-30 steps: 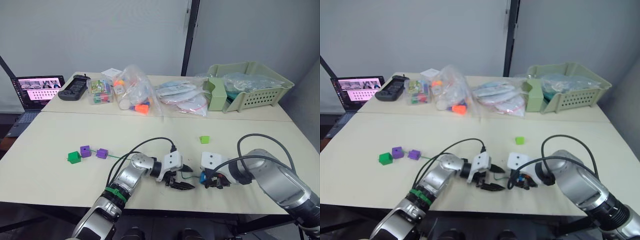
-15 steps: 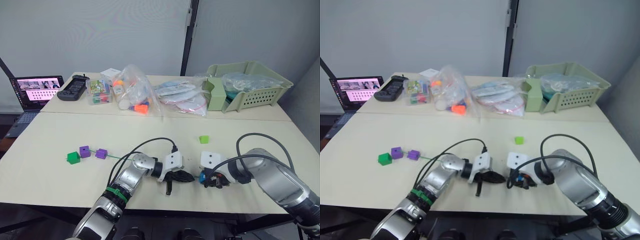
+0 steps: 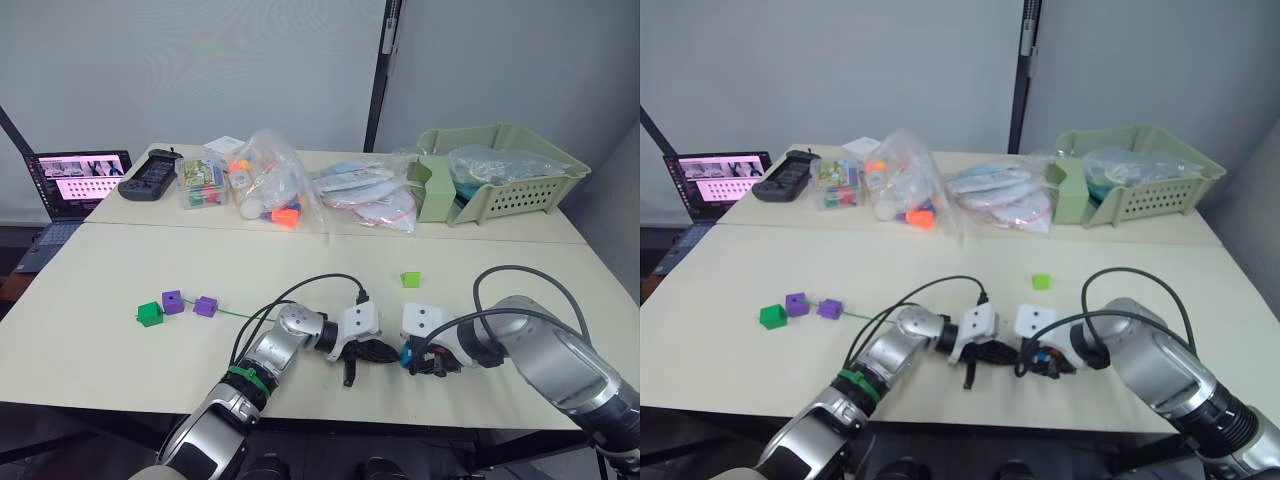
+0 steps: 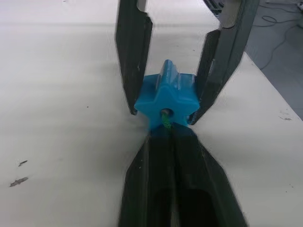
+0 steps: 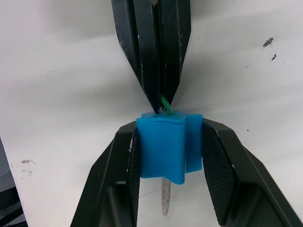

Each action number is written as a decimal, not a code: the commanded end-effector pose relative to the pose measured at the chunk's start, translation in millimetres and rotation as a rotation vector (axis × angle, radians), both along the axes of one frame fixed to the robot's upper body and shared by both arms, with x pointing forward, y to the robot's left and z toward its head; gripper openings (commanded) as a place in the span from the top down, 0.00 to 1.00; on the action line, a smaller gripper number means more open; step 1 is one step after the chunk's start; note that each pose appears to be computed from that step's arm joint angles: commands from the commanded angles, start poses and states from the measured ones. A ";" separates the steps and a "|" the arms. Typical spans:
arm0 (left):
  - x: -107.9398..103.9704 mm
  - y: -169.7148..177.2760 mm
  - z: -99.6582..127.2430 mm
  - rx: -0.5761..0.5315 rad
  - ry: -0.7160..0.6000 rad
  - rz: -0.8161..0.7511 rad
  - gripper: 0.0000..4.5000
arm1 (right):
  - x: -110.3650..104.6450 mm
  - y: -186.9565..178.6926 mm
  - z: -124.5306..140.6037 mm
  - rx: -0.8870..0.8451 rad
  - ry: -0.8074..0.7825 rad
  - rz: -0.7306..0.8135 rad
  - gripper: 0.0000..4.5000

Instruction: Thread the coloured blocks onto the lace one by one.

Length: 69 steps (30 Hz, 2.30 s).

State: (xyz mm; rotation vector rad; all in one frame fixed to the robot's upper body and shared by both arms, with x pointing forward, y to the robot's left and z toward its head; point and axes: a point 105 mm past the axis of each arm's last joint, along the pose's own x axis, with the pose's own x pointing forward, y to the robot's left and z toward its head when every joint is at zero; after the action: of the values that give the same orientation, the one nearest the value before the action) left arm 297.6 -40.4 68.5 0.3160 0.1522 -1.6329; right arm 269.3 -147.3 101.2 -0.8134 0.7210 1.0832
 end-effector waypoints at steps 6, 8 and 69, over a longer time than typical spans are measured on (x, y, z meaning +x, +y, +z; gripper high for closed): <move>-0.9 -5.2 34.3 -0.110 -0.016 -0.028 0.30 | -6.9 6.3 -10.5 0.017 0.054 0.017 0.70; 0.2 -0.4 38.1 -0.113 -0.019 -0.028 0.15 | -6.8 6.3 -10.7 0.017 0.054 0.018 0.70; -5.9 -39.6 15.1 -0.039 -0.145 -0.137 0.69 | -42.7 -29.2 33.3 0.108 -0.089 -0.248 0.00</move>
State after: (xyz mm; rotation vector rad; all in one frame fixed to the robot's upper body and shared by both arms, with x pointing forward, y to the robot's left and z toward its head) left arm 289.9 -75.8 71.1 0.4090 0.0433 -1.7361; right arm 223.9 -182.0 134.4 -0.6241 0.7003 0.8283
